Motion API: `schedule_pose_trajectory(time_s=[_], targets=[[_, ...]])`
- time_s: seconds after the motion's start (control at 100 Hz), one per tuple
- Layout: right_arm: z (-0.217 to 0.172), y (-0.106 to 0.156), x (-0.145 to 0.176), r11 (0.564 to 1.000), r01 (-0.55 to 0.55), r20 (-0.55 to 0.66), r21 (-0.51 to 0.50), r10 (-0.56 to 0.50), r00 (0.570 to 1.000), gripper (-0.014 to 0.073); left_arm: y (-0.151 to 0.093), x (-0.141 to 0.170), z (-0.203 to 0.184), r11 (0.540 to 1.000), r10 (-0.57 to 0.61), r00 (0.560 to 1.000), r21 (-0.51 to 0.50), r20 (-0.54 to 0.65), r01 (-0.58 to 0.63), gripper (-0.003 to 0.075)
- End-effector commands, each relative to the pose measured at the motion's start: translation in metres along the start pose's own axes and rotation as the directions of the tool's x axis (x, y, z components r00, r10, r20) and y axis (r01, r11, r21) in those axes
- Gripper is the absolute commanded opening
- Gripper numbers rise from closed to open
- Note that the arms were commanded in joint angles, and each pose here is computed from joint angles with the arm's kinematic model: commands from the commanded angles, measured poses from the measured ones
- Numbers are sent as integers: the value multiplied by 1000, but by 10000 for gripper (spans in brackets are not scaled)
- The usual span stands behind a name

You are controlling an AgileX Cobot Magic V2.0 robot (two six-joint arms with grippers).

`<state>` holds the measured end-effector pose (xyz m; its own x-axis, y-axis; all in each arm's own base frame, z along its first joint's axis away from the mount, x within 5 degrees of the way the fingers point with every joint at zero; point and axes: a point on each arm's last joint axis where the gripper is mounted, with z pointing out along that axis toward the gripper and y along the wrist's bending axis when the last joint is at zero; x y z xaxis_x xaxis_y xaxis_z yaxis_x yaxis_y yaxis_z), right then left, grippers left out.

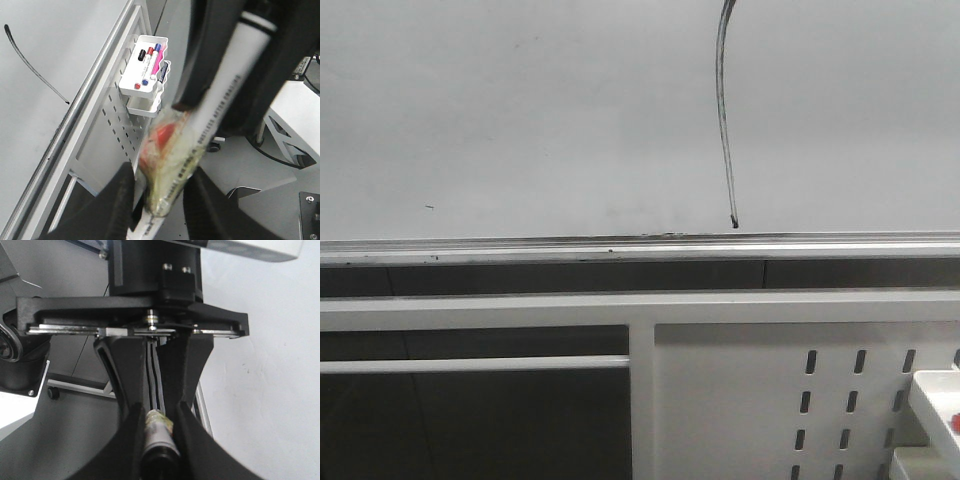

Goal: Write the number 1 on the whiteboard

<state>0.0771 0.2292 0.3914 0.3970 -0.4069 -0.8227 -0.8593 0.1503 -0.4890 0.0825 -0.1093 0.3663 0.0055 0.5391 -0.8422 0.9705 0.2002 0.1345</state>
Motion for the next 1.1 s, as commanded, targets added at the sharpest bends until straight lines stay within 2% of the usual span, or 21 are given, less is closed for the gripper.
schedule_pose_trajectory(time_s=[0.0,0.08,0.24,0.48,0.53,0.58,0.7,0.75,0.78,0.86,0.93,1.0,1.09], targets=[[-10,-10,-18,998,3,111,59,-10,994,-77,2,-14,-6,999,-13,996,-28,87,15,189],[-10,-10,-18,998,3,111,59,-10,994,-77,2,-14,-6,999,-13,996,-28,87,15,141],[-10,-10,-18,998,3,111,59,-10,994,-77,2,-14,-6,999,-13,996,-30,87,16,-17],[-10,-10,-18,998,3,111,59,-10,994,-59,2,-14,-6,999,-13,996,-30,87,16,-20],[-10,-10,-18,998,3,111,59,-10,994,-10,3,-14,-6,999,-13,996,-32,88,16,-20],[-10,-10,-18,998,3,111,60,-10,994,76,3,-14,-5,999,-15,996,-30,86,18,-20],[-15,-13,-17,998,8,97,66,-14,995,389,7,-15,-1,998,-47,993,-29,109,50,-20],[-20,-16,-15,997,9,83,79,-15,996,470,10,-16,2,995,-80,985,-50,151,89,-20],[-24,-18,-13,996,7,66,85,-13,998,489,13,-15,4,991,-106,978,-67,178,119,-20],[-42,-26,-7,993,-12,19,116,10,1000,465,22,-11,9,968,-167,950,-139,264,209,-20],[-61,-33,-1,987,-53,-25,153,58,998,395,30,-6,14,940,-202,919,-198,338,280,-20],[-82,-39,4,975,-101,-55,197,114,992,272,38,0,18,903,-239,882,-241,406,356,-20],[-110,-40,9,957,-133,-45,256,150,988,53,48,10,26,849,-296,835,-272,464,452,-20]])
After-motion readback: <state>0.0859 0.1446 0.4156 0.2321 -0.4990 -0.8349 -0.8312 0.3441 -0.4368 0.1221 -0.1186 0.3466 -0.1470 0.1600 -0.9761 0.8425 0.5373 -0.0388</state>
